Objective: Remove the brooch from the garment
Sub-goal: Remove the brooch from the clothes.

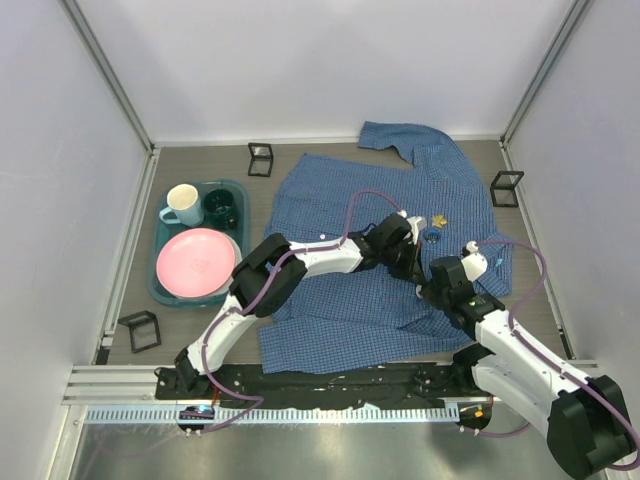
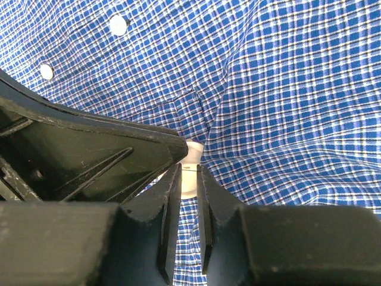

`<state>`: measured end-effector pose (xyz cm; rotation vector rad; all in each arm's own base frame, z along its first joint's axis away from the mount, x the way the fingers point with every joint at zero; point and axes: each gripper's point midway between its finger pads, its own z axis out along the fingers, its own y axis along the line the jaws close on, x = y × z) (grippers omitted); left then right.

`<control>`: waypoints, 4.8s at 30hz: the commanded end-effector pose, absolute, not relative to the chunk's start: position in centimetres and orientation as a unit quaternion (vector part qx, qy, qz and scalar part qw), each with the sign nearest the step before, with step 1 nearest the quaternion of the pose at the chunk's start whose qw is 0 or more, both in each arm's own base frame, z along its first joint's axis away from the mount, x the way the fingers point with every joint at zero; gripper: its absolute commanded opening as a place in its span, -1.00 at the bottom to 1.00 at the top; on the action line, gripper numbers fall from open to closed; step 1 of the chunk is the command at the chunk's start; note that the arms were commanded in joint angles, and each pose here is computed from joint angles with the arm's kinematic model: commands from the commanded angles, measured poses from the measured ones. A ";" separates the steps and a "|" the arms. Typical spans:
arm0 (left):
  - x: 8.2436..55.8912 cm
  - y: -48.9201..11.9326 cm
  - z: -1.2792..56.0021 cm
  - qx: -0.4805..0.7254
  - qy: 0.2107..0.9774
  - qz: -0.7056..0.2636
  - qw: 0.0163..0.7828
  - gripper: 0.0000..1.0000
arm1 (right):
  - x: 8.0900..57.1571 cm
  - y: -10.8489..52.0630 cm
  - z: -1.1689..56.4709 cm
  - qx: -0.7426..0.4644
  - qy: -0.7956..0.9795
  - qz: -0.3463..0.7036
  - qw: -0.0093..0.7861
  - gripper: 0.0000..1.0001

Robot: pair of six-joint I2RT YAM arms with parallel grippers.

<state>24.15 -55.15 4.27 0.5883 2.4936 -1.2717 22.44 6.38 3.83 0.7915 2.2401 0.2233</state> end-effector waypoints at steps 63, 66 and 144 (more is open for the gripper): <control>22.7 -57.0 6.8 0.224 0.841 -0.471 0.143 -1.00 | 22.8 7.7 3.4 0.290 0.881 0.133 0.350 -0.56; 22.8 -57.0 6.2 0.195 0.861 -0.455 0.120 -1.00 | 22.5 8.1 2.7 0.277 0.889 0.136 0.339 -0.56; 27.6 -53.0 5.8 0.200 0.878 -0.210 0.382 -1.00 | 20.0 2.7 0.3 0.481 0.807 0.032 0.342 -0.74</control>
